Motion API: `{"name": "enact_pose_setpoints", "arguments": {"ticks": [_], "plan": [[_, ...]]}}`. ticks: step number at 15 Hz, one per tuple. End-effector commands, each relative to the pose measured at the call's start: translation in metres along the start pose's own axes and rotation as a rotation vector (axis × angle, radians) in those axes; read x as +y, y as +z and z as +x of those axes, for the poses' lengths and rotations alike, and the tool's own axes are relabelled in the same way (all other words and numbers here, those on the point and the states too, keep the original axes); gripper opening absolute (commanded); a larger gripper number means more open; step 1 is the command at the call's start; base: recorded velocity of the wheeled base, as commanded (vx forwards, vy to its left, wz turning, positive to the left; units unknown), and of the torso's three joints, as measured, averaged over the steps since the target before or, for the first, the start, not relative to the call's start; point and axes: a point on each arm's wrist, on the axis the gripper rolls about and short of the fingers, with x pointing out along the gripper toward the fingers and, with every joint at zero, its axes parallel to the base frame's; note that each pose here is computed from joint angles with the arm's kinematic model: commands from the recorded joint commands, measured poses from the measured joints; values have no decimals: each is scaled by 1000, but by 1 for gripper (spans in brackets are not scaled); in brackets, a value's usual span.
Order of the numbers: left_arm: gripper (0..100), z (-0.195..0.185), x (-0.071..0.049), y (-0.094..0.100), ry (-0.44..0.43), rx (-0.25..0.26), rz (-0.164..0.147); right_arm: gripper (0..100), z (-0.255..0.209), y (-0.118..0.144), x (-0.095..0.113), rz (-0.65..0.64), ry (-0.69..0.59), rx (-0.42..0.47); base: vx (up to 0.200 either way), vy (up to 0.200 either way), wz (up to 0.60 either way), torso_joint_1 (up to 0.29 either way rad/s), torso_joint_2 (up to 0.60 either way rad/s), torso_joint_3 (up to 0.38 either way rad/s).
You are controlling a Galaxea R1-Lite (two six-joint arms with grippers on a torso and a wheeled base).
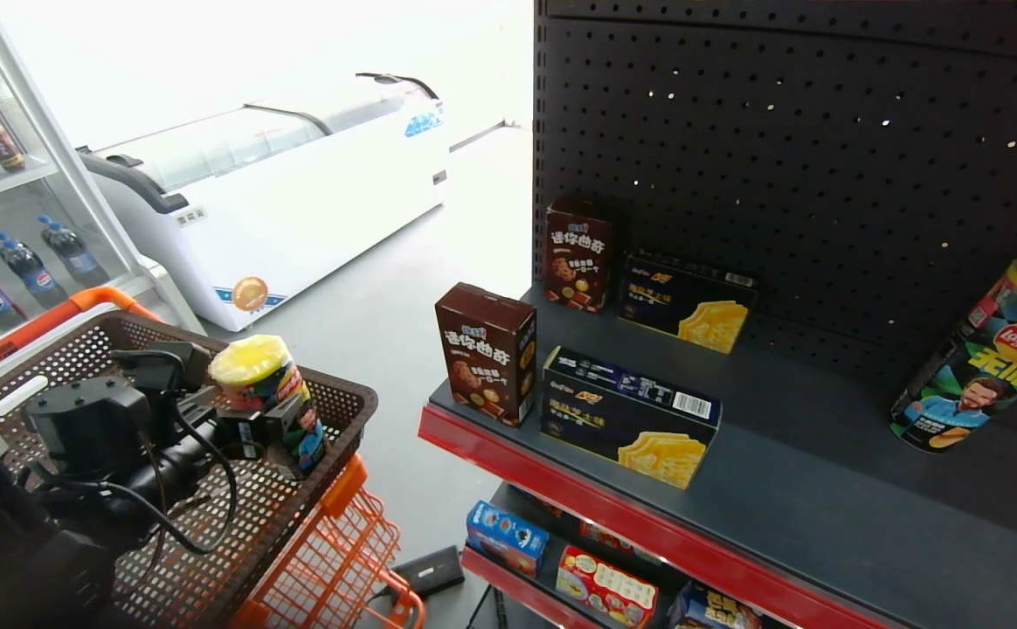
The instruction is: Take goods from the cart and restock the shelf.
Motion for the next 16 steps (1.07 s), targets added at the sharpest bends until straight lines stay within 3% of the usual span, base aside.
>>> {"name": "enact_pose_setpoints", "arguments": {"ticks": [1, 6, 7, 11, 16], "plan": [[100, 17, 0, -11, -3, 16, -2, 100, 0, 0, 0, 0, 0, 0, 0, 0, 0, 0, 0, 0], [100, 49, -2, -19, -13, -1, -2, 100, 0, 0, 0, 0, 0, 0, 0, 0, 0, 0, 0, 0], [0, 54, -5, -22, -21, -4, -4, 100, 0, 0, 0, 0, 0, -1, 0, 0, 0, 0, 0, 0], [0, 55, -12, -16, -41, -26, -7, 100, 0, 0, 0, 0, 0, -1, 0, 0, 0, 0, 0, 0], [0, 33, -28, 36, -92, -175, 4, 100, 0, 0, 0, 0, 0, -1, 0, 0, 0, 0, 0, 0]]}}
